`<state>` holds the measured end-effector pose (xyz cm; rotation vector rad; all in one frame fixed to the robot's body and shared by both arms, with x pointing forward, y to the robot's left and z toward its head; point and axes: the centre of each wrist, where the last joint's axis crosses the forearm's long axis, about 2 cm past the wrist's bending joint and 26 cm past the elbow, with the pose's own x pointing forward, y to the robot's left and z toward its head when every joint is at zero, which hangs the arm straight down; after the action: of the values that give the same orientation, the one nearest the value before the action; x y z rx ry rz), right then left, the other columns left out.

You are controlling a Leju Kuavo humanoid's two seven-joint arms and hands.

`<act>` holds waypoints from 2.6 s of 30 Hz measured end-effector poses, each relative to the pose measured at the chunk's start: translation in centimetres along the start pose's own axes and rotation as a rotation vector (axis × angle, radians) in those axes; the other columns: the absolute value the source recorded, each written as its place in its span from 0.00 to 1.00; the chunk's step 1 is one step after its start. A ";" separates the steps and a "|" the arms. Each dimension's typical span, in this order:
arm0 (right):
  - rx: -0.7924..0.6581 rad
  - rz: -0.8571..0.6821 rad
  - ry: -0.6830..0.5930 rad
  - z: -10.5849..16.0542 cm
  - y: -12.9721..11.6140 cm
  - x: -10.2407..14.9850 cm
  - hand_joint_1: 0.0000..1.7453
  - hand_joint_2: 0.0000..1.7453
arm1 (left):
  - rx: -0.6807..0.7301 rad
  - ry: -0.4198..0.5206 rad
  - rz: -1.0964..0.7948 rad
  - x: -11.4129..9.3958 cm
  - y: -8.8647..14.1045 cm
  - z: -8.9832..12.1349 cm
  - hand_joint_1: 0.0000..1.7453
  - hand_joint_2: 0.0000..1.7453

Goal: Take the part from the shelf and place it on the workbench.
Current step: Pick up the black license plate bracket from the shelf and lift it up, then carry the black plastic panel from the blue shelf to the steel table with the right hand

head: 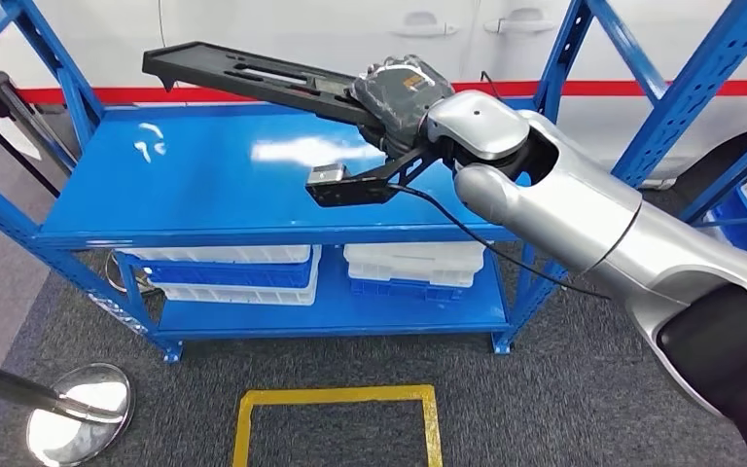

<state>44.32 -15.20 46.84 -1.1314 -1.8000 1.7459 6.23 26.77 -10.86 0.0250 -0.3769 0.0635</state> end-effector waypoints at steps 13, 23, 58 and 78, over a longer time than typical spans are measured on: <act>-0.003 0.000 -0.004 -0.1 -0.1 0.2 1.00 1.00 | 0.005 0.004 -0.007 0.2 0.2 -0.1 0.00 1.00; 0.017 -0.006 0.013 0.2 0.7 -0.4 1.00 1.00 | 0.002 0.009 -0.013 0.0 0.1 0.0 0.00 1.00; 0.003 0.015 0.028 -0.6 0.9 0.5 1.00 1.00 | 0.011 0.018 -0.022 0.4 0.5 -0.1 0.00 1.00; -0.018 0.029 0.028 -0.5 1.0 0.4 1.00 1.00 | 0.024 0.026 -0.033 0.8 1.1 -0.3 0.00 1.00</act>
<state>44.72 -14.67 45.90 -1.1887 -1.7945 1.7245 7.02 27.90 -10.78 0.0539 -0.3499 0.0354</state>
